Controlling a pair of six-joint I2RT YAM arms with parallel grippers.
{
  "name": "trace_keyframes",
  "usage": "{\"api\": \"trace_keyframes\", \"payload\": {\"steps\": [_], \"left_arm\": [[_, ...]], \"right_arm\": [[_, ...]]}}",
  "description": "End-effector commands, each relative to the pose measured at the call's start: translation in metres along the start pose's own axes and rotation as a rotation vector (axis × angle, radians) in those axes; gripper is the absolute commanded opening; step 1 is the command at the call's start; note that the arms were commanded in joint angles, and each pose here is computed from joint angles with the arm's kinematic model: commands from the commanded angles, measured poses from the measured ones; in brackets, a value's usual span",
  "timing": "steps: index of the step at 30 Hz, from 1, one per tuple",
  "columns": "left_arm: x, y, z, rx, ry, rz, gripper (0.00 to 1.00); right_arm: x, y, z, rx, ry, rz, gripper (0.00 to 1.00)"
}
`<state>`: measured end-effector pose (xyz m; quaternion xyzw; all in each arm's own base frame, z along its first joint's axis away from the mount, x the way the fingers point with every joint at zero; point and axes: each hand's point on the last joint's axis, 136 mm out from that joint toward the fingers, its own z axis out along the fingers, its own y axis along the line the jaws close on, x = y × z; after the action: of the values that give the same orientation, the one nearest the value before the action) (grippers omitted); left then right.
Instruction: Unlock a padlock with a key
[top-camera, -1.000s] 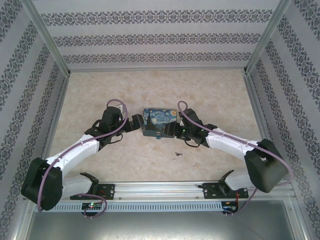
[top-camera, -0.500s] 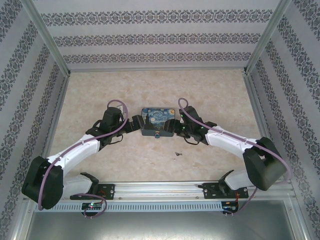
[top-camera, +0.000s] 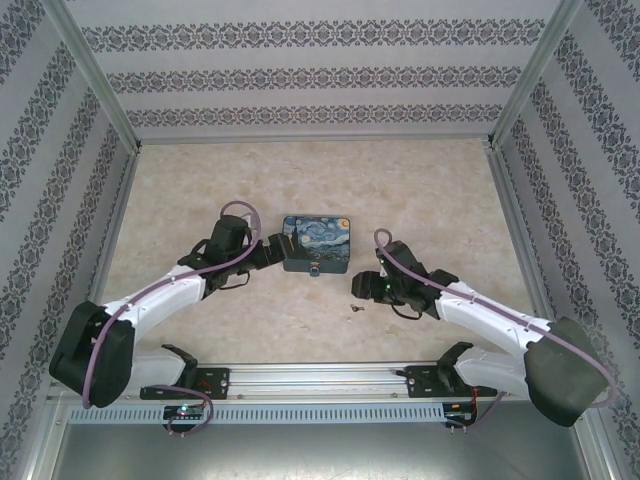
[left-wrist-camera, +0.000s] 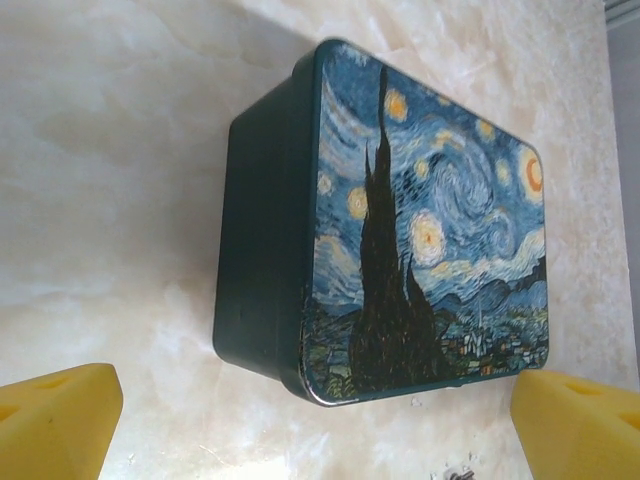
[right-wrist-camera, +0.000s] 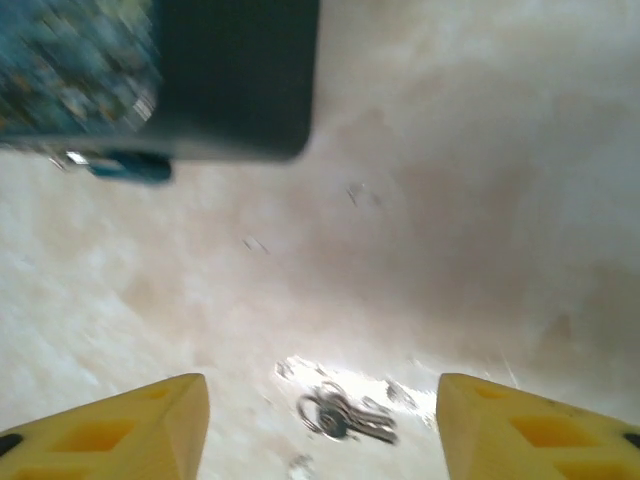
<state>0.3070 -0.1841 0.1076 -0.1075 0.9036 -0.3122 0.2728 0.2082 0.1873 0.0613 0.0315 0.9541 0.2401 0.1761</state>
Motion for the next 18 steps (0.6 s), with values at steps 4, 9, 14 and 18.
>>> {"api": "trace_keyframes", "payload": {"steps": [4, 9, 14, 18], "left_arm": [[-0.009, -0.027, 0.004, 0.059, -0.004, 0.015, 1.0], [-0.007, -0.027, 0.007, 0.054, 0.0, 0.018, 1.0], [-0.005, -0.025, 0.008, 0.049, 0.002, 0.019, 1.0], [-0.006, -0.025, 0.008, 0.047, -0.003, 0.017, 1.0]], "right_arm": [[0.018, -0.004, 0.009, 0.082, 0.046, -0.093, 0.56], [0.026, -0.001, 0.019, 0.14, 0.079, -0.16, 0.54], [0.03, 0.004, 0.028, 0.169, 0.101, -0.198, 0.48], [0.033, 0.009, 0.035, 0.181, 0.117, -0.22, 0.41]]}}
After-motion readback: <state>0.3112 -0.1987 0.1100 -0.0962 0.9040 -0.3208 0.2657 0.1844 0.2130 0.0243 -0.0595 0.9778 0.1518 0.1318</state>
